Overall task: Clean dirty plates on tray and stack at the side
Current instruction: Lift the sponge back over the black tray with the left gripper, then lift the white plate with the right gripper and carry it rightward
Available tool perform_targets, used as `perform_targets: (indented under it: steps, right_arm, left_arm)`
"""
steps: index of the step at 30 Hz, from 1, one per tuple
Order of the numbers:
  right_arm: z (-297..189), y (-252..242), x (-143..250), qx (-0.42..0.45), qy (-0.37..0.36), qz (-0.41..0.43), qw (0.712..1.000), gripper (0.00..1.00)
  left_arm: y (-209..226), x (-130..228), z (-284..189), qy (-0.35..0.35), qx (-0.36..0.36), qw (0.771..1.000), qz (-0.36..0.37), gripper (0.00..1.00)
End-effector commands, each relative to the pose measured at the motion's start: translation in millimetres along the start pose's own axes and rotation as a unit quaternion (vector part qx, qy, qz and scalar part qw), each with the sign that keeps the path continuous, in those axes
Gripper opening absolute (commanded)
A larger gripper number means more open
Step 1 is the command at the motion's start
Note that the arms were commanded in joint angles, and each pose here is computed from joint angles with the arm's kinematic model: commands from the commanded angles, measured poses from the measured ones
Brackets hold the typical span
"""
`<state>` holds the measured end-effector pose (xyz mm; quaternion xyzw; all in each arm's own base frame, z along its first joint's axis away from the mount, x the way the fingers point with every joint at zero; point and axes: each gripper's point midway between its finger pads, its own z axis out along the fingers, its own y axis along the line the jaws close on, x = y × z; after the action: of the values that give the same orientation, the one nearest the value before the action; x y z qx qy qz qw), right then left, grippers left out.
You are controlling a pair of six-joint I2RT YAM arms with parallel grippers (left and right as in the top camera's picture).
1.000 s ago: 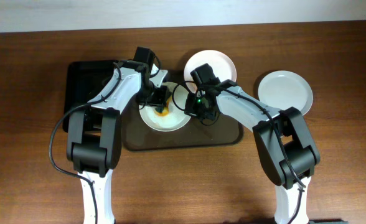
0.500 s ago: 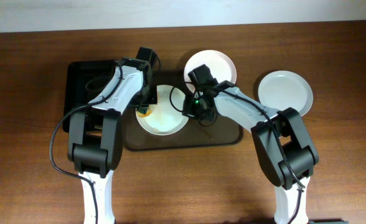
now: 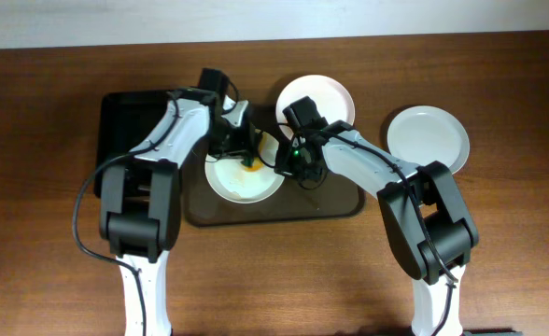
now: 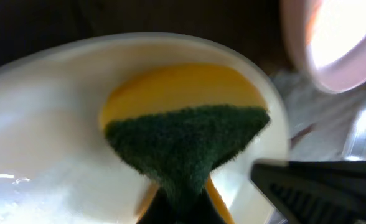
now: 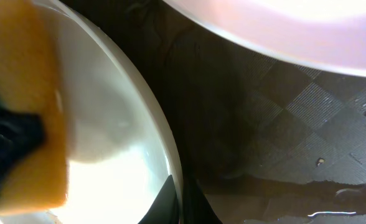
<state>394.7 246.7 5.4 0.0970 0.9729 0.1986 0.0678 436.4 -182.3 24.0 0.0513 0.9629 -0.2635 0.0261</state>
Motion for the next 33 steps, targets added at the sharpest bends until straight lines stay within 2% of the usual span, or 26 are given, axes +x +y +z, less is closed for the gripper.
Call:
perform_targets:
  steps: [1, 10, 14, 18, 21, 25, 28, 33]
  right_arm:
    - [12, -19, 5, 0.027, 0.011, 0.011, 1.000, 0.04]
    - [-1, -1, 4, -0.007, 0.021, -0.015, 1.000, 0.04]
    - [-30, 16, -7, -0.026, -0.011, -0.049, 0.998, 0.04]
    - [-75, 17, -20, 0.010, -0.077, -0.078, 0.994, 0.04]
    - [-106, 14, -23, 0.054, -0.124, -0.100, 0.986, 0.04]
    - [-144, 6, -21, 0.158, -0.196, -0.145, 0.957, 0.04]
    - [-153, 3, -20, 0.213, -0.228, -0.161, 0.936, 0.04]
    - [-188, 14, -16, 0.335, -0.336, -0.206, 0.856, 0.04]
  left_arm:
    - [2, -37, -42, -0.052, 0.083, 0.994, -0.038, 0.00]
    - [28, -75, -140, -0.125, 0.089, 0.986, -0.070, 0.00]
    - [42, -73, -145, -0.127, 0.056, 0.987, -0.079, 0.01]
    - [70, -64, -140, -0.115, -0.033, 0.988, -0.098, 0.00]
    - [74, -63, -138, -0.113, -0.060, 0.987, -0.097, 0.00]
    - [69, -64, -133, -0.111, -0.073, 0.987, -0.087, 0.01]
    - [71, -64, -132, -0.112, -0.092, 0.986, -0.084, 0.01]
    - [67, -64, -128, -0.109, -0.099, 0.986, -0.077, 0.01]
